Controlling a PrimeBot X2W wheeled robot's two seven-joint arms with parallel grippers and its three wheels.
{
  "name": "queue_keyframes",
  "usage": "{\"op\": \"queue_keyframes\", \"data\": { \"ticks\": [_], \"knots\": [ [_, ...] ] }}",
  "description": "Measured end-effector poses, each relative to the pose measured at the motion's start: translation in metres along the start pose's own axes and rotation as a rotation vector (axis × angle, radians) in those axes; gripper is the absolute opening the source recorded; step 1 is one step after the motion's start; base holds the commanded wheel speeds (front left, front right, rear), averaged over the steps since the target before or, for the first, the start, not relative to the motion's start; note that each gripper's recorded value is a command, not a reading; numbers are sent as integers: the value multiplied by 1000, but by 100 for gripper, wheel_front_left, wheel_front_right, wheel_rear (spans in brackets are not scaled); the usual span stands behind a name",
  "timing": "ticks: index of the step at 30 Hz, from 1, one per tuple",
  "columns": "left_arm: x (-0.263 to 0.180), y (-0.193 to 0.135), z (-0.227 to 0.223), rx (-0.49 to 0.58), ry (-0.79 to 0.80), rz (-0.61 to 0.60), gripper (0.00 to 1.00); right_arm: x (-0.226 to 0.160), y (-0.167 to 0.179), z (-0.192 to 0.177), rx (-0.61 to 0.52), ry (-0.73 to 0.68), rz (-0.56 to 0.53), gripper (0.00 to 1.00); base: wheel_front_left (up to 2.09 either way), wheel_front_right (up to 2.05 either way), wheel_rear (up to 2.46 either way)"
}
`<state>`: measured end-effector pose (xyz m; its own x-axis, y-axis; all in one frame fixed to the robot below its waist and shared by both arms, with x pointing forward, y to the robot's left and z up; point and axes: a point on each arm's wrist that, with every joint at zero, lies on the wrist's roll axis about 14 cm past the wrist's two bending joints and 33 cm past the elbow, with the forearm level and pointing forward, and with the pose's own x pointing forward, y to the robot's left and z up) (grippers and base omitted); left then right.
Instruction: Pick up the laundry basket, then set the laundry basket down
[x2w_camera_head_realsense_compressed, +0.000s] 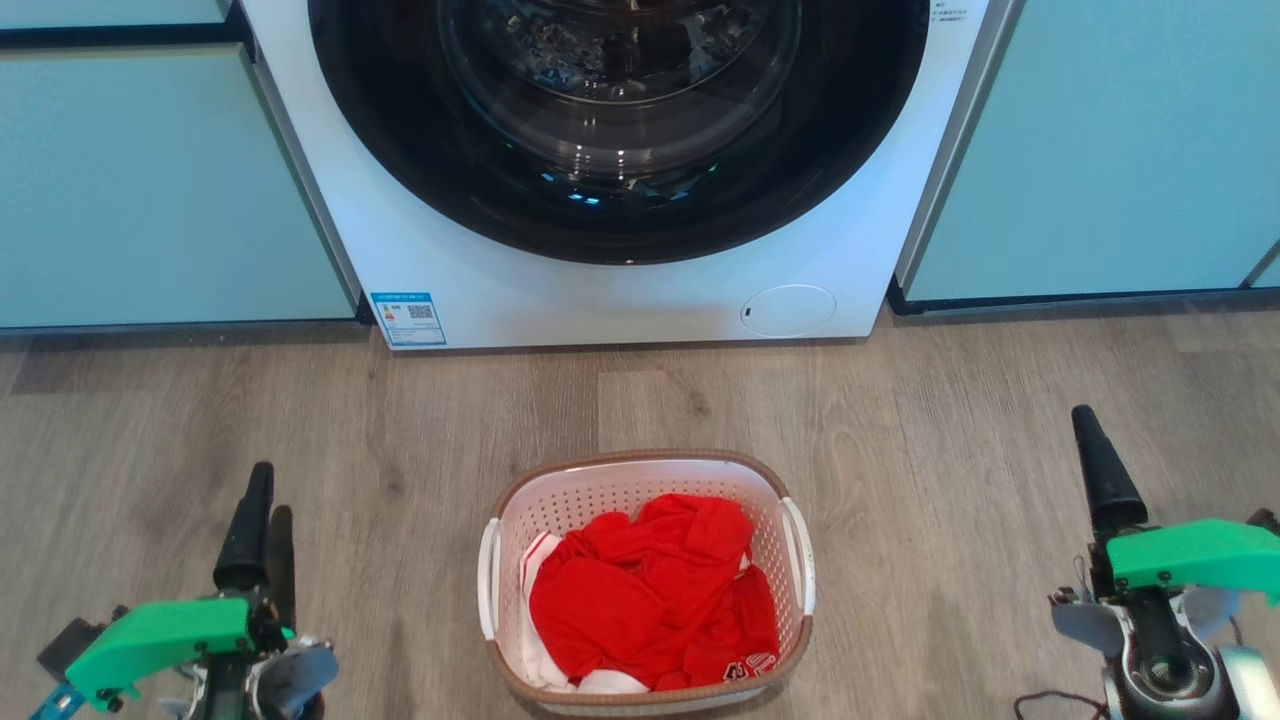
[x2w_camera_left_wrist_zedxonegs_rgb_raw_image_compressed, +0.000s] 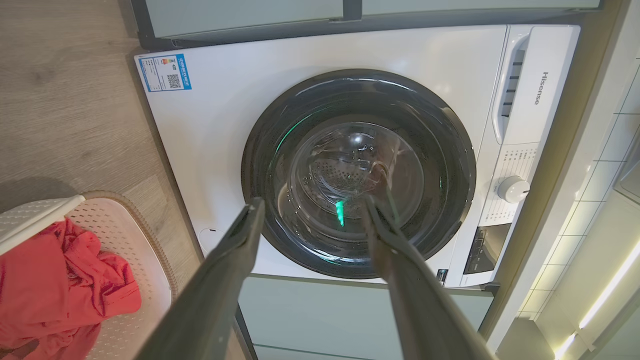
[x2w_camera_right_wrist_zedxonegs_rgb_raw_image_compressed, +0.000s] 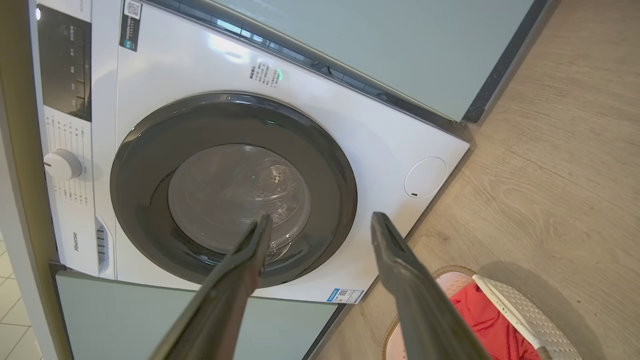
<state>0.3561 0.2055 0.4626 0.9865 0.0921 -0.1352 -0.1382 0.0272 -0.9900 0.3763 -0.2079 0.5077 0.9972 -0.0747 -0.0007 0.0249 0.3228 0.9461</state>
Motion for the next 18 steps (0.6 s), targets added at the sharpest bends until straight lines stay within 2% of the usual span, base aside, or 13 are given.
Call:
{"op": "queue_keyframes", "data": {
  "ticks": [9,18],
  "knots": [
    [0,-11,5,82,-27,-34,100,8,34,-5,-180,2,105,100,0,0,0],
    [1,-32,9,239,-48,-101,100,11,62,-14,-355,-3,196,100,0,0,0]
  ]
}}
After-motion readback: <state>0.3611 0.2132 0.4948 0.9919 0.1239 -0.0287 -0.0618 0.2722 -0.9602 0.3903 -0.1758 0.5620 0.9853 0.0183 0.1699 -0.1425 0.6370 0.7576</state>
